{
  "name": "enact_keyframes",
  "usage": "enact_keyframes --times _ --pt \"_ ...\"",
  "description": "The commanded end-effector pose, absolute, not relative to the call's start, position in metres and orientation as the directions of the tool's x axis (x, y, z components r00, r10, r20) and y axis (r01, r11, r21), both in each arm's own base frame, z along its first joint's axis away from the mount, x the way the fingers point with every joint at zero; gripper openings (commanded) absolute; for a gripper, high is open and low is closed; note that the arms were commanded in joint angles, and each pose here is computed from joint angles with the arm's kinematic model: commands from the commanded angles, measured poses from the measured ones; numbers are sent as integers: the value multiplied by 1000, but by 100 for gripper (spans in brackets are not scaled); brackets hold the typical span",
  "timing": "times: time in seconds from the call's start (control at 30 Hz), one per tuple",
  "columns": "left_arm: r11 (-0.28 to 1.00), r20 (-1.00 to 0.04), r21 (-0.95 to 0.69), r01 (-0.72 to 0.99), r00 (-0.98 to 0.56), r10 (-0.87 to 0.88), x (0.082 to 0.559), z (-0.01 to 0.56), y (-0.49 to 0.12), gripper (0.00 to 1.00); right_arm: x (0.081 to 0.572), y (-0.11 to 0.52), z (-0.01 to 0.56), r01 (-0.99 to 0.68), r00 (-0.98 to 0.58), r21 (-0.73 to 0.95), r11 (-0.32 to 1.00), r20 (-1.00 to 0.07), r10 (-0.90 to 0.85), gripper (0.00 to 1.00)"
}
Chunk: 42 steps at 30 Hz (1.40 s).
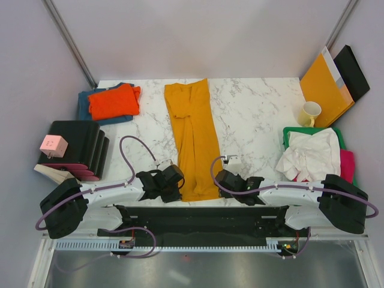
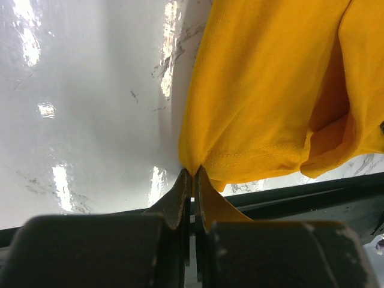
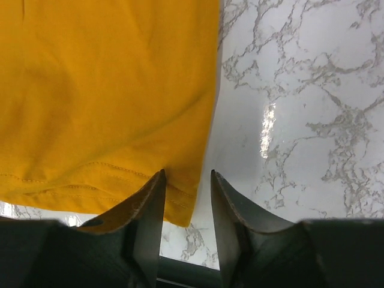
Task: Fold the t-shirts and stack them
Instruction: Grab the bottom of the folded rectangular tshirt with both arms
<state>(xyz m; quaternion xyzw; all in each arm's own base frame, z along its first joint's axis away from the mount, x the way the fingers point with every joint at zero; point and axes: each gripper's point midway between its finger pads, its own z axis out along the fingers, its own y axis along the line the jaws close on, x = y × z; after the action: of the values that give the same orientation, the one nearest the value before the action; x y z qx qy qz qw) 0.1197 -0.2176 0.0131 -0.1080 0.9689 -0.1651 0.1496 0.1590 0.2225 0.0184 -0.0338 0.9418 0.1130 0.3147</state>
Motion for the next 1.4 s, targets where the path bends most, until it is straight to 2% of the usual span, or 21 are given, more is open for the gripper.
enact_keyframes --times 0.0,0.2,0.3,0.7,0.97,1.2,1.37 --pt "961 -235 -242 -133 -953 -191 104 -2 -195 2 148 213 7 -83 -827 194 977 -561 41 40" --pt "965 -253 -237 -116 -951 -177 108 2 -197 2 141 202 7 -39 -834 206 978 -545 81 20" --pt "966 -259 -235 -106 -951 -167 111 4 -199 2 137 195 5 -21 -840 199 980 -535 91 0" --pt "969 -244 -219 -111 -956 -164 102 10 -188 2 113 173 4 59 -854 238 970 -491 173 0" --pt "960 -237 -273 -70 -962 -137 93 21 -195 2 106 194 0 -21 -863 258 966 -492 113 0" --pt "950 -316 -308 47 -947 -55 92 48 -227 2 119 228 14 -113 -841 234 966 -540 32 0" --pt "932 -411 -354 79 -908 -78 99 83 -242 2 132 218 39 -100 -780 187 977 -625 40 0"
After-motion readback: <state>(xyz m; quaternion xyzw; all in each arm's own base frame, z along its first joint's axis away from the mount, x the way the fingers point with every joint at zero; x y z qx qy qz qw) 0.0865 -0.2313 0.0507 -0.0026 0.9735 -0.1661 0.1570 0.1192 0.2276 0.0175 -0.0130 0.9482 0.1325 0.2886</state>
